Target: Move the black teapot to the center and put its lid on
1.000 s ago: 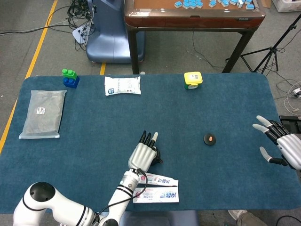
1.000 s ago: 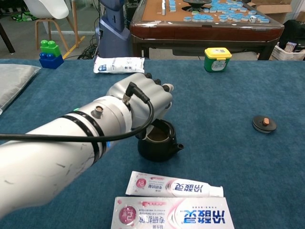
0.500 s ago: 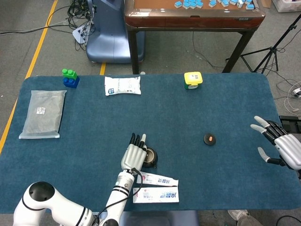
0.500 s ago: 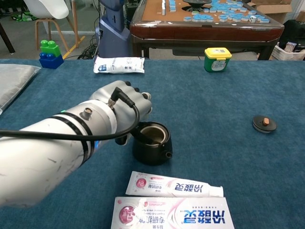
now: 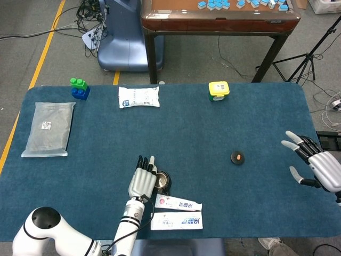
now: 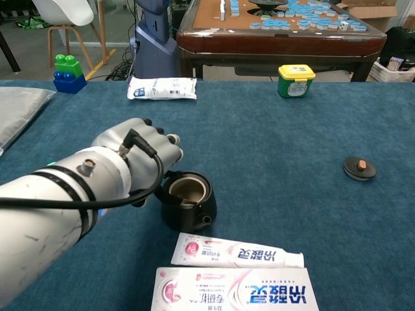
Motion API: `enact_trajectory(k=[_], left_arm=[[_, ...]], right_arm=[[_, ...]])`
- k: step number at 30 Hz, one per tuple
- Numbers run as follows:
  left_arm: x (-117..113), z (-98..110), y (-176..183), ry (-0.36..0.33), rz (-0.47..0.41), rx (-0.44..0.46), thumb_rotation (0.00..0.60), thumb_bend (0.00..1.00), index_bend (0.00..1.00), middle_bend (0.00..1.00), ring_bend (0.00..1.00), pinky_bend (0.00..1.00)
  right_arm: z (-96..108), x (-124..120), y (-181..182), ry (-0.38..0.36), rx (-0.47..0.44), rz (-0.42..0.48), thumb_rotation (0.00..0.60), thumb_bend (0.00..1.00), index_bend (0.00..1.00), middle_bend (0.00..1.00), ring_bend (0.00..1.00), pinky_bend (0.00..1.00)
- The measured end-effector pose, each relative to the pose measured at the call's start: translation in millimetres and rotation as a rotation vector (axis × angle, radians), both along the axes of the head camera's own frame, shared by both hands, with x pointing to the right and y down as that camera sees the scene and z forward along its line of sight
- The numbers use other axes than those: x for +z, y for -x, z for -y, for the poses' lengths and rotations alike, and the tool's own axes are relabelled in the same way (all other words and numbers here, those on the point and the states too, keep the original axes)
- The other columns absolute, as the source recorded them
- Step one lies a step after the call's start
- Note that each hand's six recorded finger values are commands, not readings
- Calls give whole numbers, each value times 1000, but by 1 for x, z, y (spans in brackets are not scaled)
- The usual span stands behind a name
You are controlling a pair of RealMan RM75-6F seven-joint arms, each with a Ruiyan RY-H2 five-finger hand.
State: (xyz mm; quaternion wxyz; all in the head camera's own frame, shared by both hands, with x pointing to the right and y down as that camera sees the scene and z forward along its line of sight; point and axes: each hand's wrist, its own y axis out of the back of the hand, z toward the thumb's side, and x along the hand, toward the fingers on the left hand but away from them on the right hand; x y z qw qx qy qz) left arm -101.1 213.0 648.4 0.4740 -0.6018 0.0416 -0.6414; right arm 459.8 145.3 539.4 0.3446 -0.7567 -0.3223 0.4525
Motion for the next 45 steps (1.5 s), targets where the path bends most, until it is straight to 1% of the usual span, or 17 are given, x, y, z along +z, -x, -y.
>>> enact_trajectory(k=[6, 16, 21, 24, 26, 30, 38, 45], left_arm=[[6, -8, 6, 4, -20, 4, 600, 556, 114, 0, 0, 0], [23, -20, 10, 46, -72, -8, 600, 554, 86, 0, 0, 0], [25, -20, 13, 39, -69, -7, 600, 554, 84, 0, 0, 0], [27, -22, 16, 48, -63, -7, 600, 580, 84, 0, 0, 0], [28, -22, 18, 50, -58, -11, 600, 631, 84, 0, 0, 0], [26, -20, 22, 41, -53, -17, 600, 712, 73, 0, 0, 0], [17, -12, 29, 15, -57, -36, 600, 732, 12, 0, 0, 0], [9, -11, 36, 8, -6, -46, 600, 723, 0, 0, 0, 0]], right_arm=[[-3, -3, 3, -5, -8, -2, 600, 517, 117, 0, 0, 0], [-9, -9, 3, -12, -3, -24, 600, 517, 117, 0, 0, 0], [-13, -11, 2, -12, 3, -34, 600, 516, 117, 0, 0, 0], [-14, -12, 2, -11, 5, -36, 600, 517, 117, 0, 0, 0], [-15, -12, 2, -11, 3, -41, 600, 517, 117, 0, 0, 0], [-18, -14, 3, -11, 4, -47, 600, 517, 117, 0, 0, 0], [-18, -16, 4, -14, 9, -50, 600, 516, 117, 0, 0, 0], [-14, -18, 7, -26, 9, -33, 600, 517, 117, 0, 0, 0]])
